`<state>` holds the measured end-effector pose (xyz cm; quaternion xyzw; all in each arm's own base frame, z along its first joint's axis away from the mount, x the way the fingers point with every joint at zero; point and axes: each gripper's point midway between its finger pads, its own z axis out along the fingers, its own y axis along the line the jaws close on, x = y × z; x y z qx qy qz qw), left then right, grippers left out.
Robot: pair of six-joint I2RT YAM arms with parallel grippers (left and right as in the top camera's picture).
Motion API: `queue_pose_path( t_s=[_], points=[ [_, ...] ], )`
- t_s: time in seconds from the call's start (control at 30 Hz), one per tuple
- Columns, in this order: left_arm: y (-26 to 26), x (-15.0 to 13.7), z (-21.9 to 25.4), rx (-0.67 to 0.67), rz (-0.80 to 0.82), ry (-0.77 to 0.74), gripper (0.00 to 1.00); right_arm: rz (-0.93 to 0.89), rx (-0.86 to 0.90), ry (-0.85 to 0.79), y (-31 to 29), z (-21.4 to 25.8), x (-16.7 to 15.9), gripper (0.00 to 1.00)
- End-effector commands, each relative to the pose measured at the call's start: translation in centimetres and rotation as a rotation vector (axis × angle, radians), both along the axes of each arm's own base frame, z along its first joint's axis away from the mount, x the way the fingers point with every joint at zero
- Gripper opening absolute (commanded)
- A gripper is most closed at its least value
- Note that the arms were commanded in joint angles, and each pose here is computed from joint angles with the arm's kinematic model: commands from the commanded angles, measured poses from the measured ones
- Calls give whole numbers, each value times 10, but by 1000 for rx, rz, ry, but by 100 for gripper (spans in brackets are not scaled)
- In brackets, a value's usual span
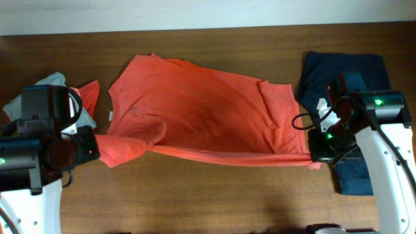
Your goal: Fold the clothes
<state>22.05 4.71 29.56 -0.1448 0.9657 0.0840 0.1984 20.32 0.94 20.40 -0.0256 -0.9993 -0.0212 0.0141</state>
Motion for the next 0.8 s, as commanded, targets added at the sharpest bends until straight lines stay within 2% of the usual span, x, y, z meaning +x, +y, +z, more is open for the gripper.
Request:
queue_pose_path(
  t_s=[0.0, 0.23, 0.47, 0.63, 0.77],
  points=[
    [6, 13, 3, 21, 24, -35, 0, -14, -26, 4, -5, -7, 9, 6],
    [6, 58, -21, 7, 19, 5, 0, -10, -41, 19, -8, -32, 42, 10],
    [1, 102, -84, -39, 1, 175, 0, 1, -60, 109, -11, -75, 69, 10],
    [2, 129, -127, -51, 0, 250, 0, 4, -94, 158, -17, -105, 83, 9],
    [-5, 151, -153, -96, -13, 255, 0, 5, -109, 144, -19, -120, 96, 7]
  ],
)
